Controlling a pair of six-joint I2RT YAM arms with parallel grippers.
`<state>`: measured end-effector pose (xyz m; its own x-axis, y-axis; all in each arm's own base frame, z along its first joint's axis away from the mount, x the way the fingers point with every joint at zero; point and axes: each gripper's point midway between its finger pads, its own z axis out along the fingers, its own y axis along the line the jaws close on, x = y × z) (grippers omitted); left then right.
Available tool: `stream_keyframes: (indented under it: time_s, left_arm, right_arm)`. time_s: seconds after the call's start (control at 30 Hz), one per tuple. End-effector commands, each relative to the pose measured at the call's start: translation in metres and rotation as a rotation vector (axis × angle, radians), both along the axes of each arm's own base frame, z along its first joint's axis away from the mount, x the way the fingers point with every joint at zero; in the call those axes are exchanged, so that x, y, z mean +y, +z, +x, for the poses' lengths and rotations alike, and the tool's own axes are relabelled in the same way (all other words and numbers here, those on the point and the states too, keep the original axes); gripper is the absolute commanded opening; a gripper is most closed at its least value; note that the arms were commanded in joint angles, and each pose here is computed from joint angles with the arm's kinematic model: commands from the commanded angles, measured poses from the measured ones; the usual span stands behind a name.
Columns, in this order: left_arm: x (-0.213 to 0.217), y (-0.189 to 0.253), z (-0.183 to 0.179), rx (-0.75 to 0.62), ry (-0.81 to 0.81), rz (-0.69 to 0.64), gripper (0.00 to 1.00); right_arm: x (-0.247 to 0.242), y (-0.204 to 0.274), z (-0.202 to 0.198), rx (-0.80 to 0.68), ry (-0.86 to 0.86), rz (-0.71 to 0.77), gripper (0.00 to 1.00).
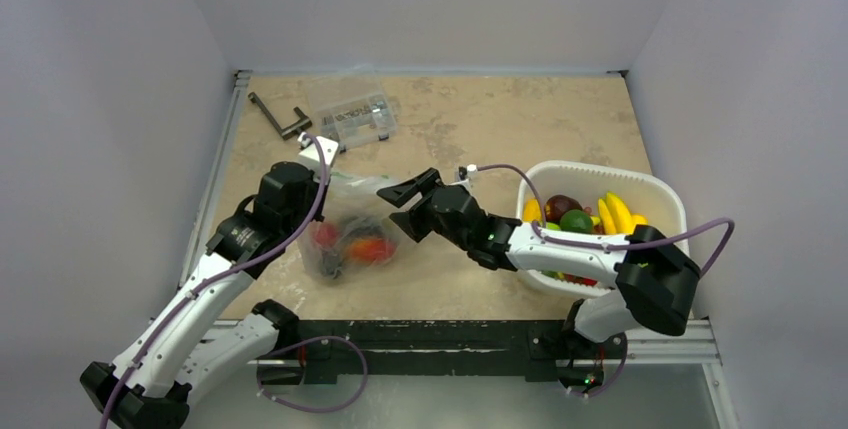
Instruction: Take the fake fruits out of the plastic bag
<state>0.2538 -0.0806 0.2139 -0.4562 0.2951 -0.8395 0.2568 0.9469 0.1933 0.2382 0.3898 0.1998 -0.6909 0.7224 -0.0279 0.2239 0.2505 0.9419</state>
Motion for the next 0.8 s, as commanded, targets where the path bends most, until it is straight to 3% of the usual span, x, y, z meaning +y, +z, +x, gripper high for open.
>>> stream_keyframes:
  time_s: [0.0, 0.2, 0.6, 0.77]
  left_arm:
    - [-0.004, 0.02, 0.002, -0.053, -0.016, -0.035, 0.0]
    - [-0.006, 0.021, 0.002, -0.056, -0.022, -0.04, 0.0]
    - [-0.007, 0.021, 0.003, -0.057, -0.03, -0.045, 0.0]
    - [-0.007, 0.021, 0.001, -0.056, -0.028, -0.046, 0.0]
  right_arm:
    - [-0.002, 0.01, 0.021, 0.049, -0.141, 0.106, 0.66]
    - [0.006, 0.013, 0.03, 0.047, -0.162, 0.094, 0.59]
    - [0.018, 0.026, 0.049, 0.034, -0.216, 0.126, 0.57]
    - [0.029, 0.026, 0.056, 0.039, -0.219, 0.136, 0.47]
